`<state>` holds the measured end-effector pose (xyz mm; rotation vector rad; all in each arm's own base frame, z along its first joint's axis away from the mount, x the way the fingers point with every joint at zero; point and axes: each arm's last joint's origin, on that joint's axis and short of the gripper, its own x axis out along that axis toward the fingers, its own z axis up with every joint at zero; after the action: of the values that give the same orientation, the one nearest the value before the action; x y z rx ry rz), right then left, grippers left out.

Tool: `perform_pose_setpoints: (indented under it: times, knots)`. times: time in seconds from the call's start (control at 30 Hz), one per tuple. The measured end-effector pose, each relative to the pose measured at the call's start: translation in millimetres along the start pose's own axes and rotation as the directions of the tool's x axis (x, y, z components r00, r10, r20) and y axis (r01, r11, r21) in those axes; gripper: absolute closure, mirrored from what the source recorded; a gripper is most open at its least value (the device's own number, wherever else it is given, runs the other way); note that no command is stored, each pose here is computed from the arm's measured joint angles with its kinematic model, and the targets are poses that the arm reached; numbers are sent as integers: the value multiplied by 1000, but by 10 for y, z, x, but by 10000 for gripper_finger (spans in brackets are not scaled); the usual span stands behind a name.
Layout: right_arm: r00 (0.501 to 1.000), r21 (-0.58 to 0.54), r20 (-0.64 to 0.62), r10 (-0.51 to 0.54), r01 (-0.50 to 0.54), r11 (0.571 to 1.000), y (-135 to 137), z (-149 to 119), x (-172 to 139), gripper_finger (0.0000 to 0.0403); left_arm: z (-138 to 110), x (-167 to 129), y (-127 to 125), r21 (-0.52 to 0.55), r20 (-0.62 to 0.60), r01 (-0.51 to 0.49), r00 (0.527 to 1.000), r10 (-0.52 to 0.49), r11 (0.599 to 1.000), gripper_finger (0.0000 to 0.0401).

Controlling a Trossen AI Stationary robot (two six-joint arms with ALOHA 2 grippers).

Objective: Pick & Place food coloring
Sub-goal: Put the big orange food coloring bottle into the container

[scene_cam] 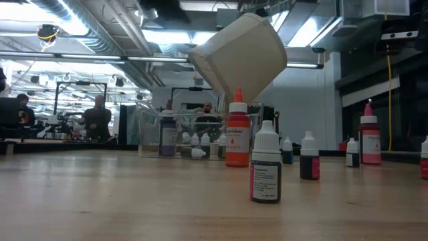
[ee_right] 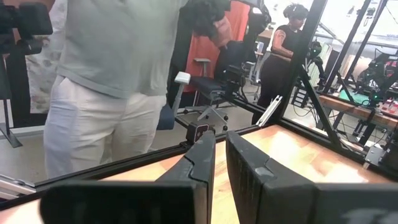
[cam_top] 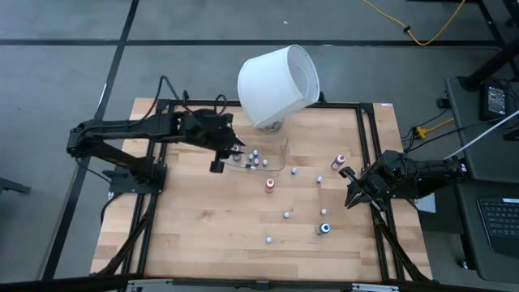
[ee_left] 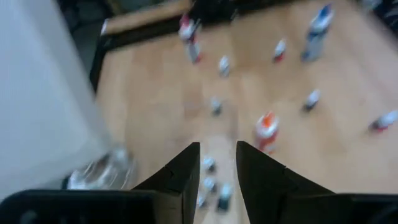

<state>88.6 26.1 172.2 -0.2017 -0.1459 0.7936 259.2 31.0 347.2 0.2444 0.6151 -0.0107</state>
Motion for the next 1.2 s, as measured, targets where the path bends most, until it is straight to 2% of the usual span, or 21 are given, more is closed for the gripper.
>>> perform_pose_setpoints:
  times: [0.13, 0.3, 0.47, 0.6, 0.73, 0.93, 1.1, 1.2]
  knots:
    - [1000, 0, 0, 0, 0, 1000, 0, 1, 0, 359, 93, -39, -155, -13, 66, 48, 997, -47, 999, 302]
    - [1000, 0, 0, 0, 0, 1000, 0, 1, 0, 359, 142, 4, -362, -78, 54, 39, 998, -35, 996, 299]
    - [1000, 0, 0, 0, 0, 1000, 0, 0, 0, 359, 245, 171, -576, -171, 36, 20, 999, -14, 985, 296]
    - [1000, 0, 0, 0, 0, 1000, 0, 0, 0, 359, 452, 365, -697, -197, 7, -26, 1000, 28, 980, 287]
    - [1000, 0, 0, 0, 0, 1000, 0, 0, 0, 359, 580, 660, -780, -208, -78, -61, 996, 46, 976, 275]
    - [1000, 0, 0, 0, 0, 1000, 0, 0, 0, 359, 517, 1117, -837, -325, -203, -112, 978, 47, 939, 250]
    - [1000, 0, 0, 0, 0, 1000, 0, 0, 0, 359, 409, 1337, -915, -419, -260, -103, 966, -10, 902, 221]
    - [1000, -1, 0, 0, 0, 1000, 0, 1, 0, 359, 357, 1443, -963, -440, -284, -103, 958, -29, 892, 203]
